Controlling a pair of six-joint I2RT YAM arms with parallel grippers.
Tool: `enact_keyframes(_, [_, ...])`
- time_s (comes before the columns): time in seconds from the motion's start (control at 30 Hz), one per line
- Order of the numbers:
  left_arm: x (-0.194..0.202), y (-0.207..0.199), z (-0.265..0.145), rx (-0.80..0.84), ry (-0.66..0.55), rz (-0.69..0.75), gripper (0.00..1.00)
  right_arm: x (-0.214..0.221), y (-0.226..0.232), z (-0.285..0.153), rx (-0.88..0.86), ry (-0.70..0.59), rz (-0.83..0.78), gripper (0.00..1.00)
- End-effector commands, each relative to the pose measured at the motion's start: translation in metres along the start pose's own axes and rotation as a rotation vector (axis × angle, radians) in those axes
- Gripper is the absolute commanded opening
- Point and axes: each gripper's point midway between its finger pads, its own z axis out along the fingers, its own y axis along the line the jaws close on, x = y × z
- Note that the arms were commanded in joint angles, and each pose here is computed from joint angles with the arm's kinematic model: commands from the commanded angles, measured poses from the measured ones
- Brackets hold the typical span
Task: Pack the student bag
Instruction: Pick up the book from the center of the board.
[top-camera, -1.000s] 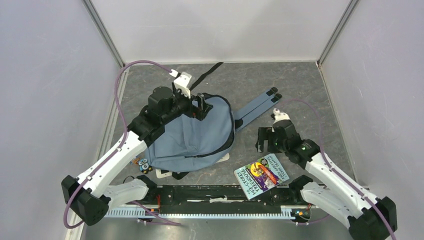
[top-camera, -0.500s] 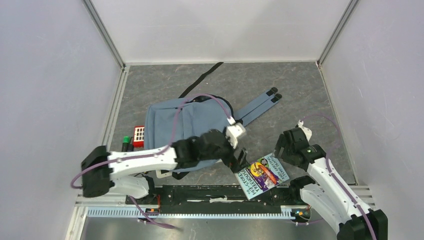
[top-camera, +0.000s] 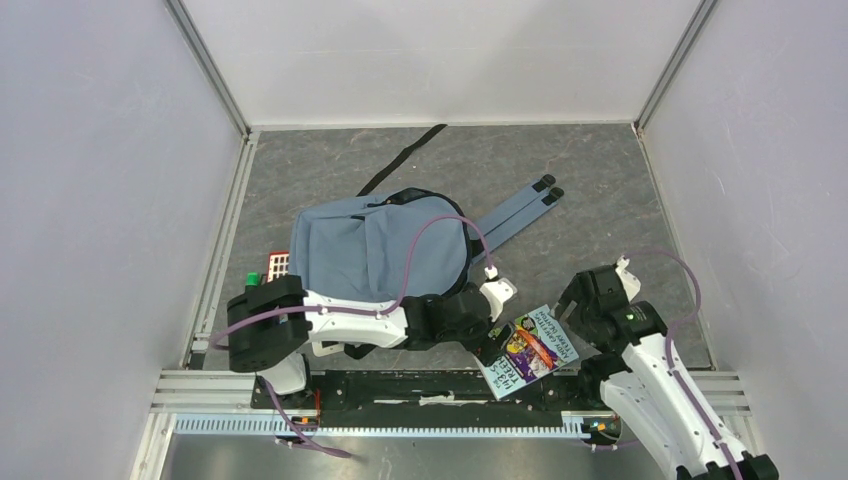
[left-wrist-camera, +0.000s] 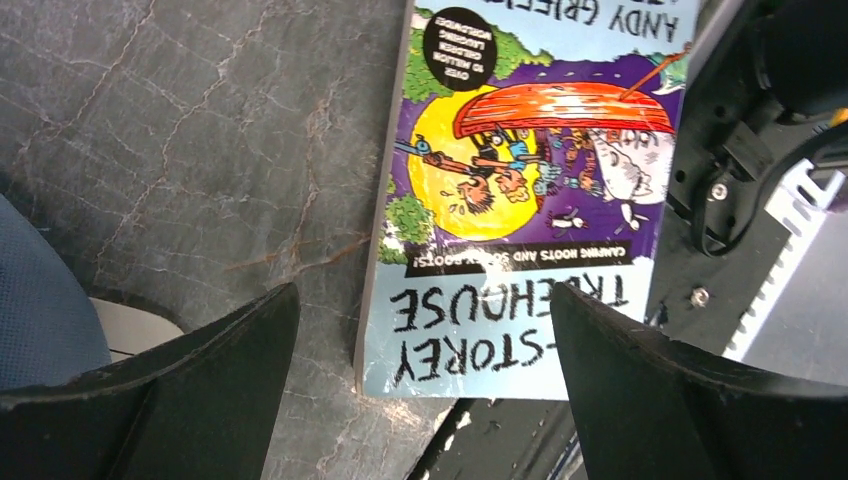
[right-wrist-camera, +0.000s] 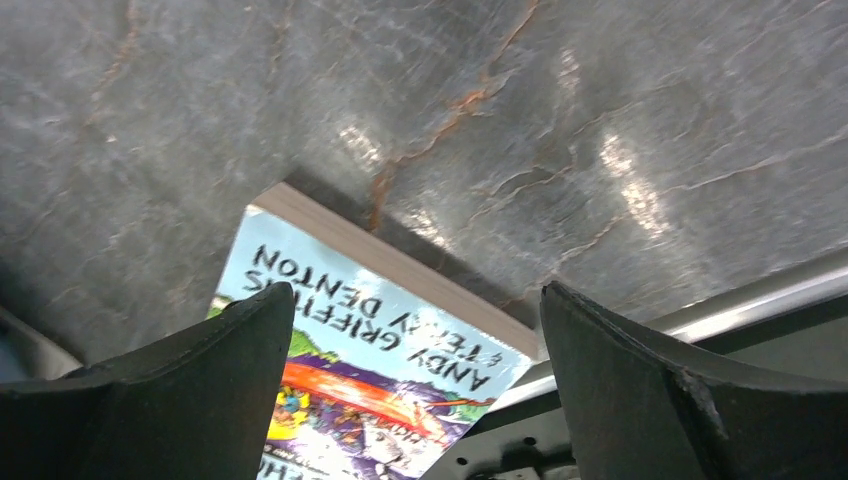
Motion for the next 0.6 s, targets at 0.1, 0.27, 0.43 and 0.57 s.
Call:
enact_keyframes(0.1, [-0.02,0.001,0.013,-0.055,-0.07,-0.102,1.0,0.035,-0.006,-0.008,0.004,0.156,0.099,0.98])
enact_keyframes(0.27, [-0.014,0.001,0.014,-0.047,-0.067,-0.129,1.0,0.038,0.0,-0.005,-0.008,0.181,0.099,0.98])
enact_keyframes(0.43, [-0.006,0.003,0.018,-0.047,-0.054,-0.133,0.9,0.031,-0.002,-0.004,0.025,0.164,0.074,0.98])
enact_keyframes(0.57, [0.002,0.009,0.022,-0.071,-0.042,-0.146,0.76,0.038,0.005,0.002,-0.008,0.198,0.062,0.98])
